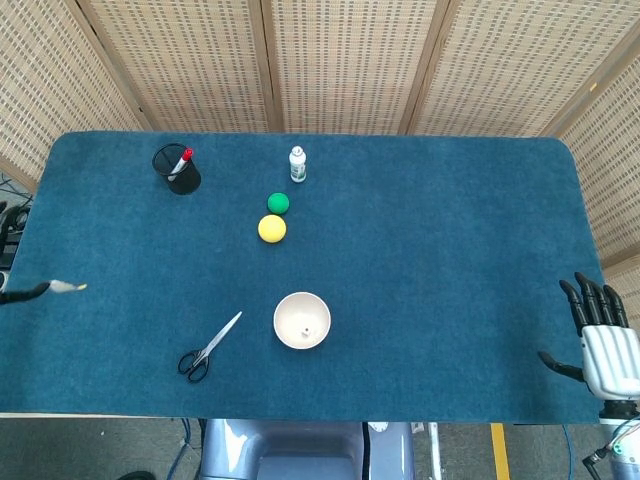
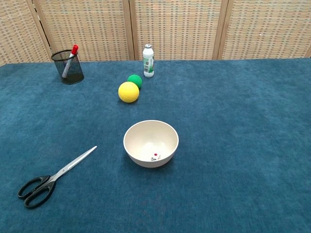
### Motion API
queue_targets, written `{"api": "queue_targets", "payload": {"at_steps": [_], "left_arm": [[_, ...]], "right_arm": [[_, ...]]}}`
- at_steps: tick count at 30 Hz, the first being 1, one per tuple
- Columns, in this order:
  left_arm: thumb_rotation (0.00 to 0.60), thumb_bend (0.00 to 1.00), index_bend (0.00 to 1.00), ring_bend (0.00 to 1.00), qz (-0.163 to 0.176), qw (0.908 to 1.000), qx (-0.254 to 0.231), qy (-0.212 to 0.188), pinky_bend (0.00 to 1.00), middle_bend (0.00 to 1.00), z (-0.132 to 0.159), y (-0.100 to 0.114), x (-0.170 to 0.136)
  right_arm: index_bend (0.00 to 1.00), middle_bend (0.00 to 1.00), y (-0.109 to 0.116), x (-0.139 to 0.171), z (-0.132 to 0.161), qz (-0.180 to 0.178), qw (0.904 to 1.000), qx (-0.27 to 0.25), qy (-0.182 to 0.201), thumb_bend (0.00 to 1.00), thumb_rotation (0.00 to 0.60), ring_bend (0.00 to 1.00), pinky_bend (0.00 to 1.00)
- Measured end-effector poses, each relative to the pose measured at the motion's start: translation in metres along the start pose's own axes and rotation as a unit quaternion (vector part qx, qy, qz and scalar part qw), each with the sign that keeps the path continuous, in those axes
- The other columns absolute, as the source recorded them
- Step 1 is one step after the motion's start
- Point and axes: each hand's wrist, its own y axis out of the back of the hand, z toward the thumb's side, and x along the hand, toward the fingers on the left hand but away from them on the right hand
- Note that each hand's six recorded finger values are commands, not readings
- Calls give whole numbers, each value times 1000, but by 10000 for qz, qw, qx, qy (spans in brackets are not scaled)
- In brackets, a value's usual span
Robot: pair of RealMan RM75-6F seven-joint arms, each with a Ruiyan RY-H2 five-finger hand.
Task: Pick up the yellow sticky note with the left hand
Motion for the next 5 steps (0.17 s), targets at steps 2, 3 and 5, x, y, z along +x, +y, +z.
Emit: {"api": "queue_targets", "payload": {"at_steps": [2,3,5], "left_arm": [[600,0,0,0,-56,10000,20,3,0,0,-7,-5,-18],[600,0,0,0,-85,10000,34,-12,0,0,-9,-7,-24],[600,0,0,0,-147,9999,68,-47,0,0,-11,-12,-36]], "right_arm": [[0,0,2,1,-1,-49,10000,-1,-13,0,600,0,0],[0,0,4,2,-1,-75,10000,-8,-19,0,600,0,0],[0,0,6,2,-1,-108,9999,-21,-19,0,600,0,0]]}}
